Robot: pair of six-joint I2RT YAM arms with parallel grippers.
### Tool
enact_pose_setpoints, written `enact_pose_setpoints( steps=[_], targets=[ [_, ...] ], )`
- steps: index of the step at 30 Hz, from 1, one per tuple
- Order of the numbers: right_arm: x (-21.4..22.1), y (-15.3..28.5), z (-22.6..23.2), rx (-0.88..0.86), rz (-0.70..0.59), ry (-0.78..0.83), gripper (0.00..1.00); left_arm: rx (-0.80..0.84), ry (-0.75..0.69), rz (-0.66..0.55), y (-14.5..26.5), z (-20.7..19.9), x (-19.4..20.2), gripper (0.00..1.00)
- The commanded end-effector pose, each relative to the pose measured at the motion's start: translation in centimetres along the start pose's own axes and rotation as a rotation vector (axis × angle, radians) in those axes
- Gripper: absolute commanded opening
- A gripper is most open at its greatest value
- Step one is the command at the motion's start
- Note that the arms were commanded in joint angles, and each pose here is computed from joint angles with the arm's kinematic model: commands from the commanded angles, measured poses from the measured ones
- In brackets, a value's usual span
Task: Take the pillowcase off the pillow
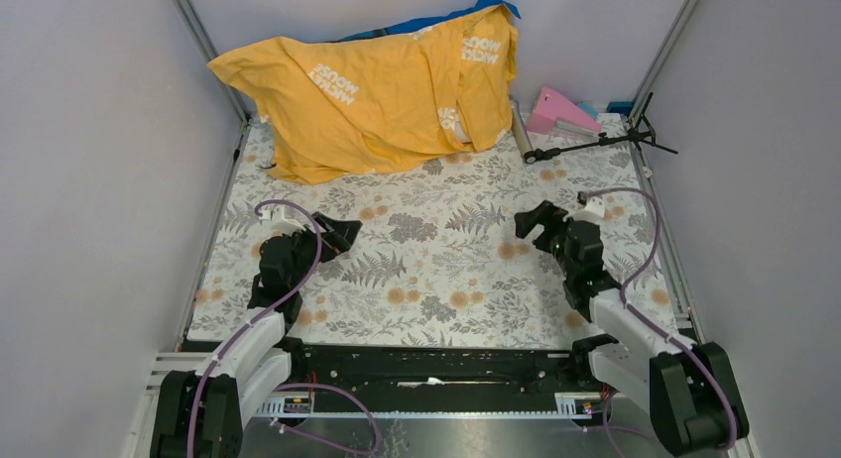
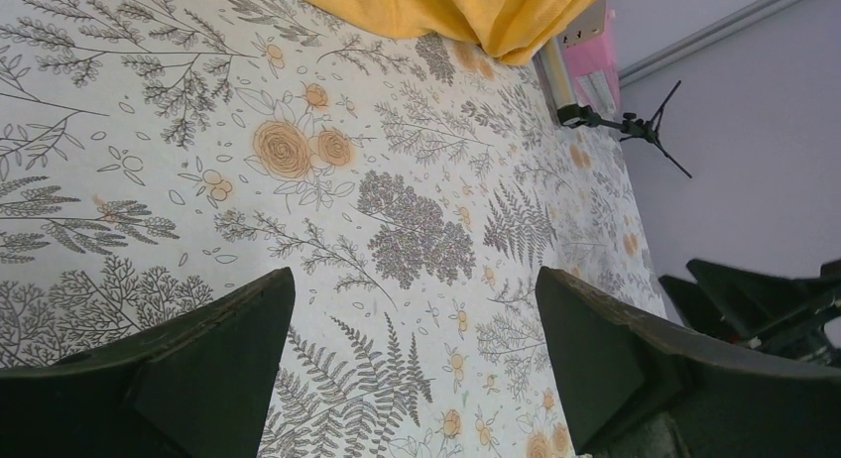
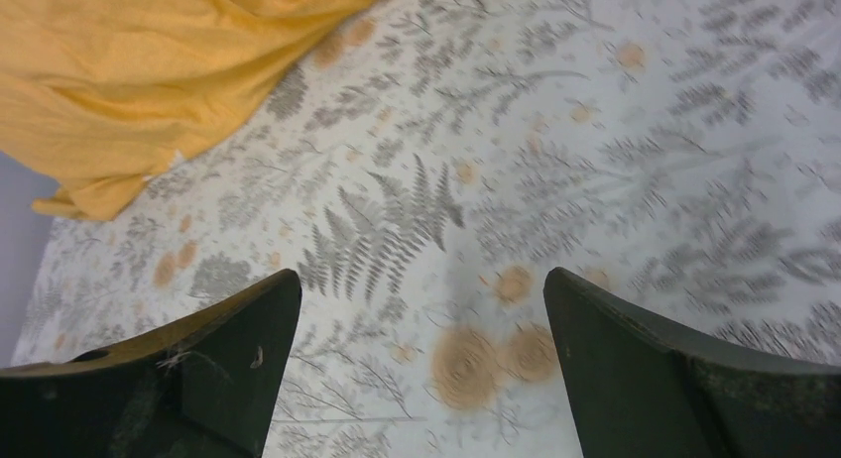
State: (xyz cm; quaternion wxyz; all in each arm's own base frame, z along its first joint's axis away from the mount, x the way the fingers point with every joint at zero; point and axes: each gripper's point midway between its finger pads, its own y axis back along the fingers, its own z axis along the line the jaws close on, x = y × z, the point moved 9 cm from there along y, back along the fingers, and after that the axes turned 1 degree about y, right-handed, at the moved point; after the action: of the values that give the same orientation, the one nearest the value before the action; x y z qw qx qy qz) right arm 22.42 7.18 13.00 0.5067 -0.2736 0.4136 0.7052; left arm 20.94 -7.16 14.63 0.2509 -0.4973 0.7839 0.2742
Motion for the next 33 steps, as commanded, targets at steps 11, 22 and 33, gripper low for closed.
enact_pose_setpoints(
  steps=[11,22,33],
  targets=[
    [-8.2,-9.7,9.2,-0.302,0.01,0.148,0.98,0.136,-0.031,-0.013,0.1,-1.5,-0.5,0.99],
    [-10.4,-21.7,14.8,-0.323,0.066,0.259,0.91,0.135,-0.034,-0.012,0.1,-1.3,-0.3,0.99],
    [-8.6,-30.7,16.8,-0.193,-0.036,0.353,0.68,0.137,-0.016,0.023,-0.5,-1.0,0.1,0.99]
  ],
)
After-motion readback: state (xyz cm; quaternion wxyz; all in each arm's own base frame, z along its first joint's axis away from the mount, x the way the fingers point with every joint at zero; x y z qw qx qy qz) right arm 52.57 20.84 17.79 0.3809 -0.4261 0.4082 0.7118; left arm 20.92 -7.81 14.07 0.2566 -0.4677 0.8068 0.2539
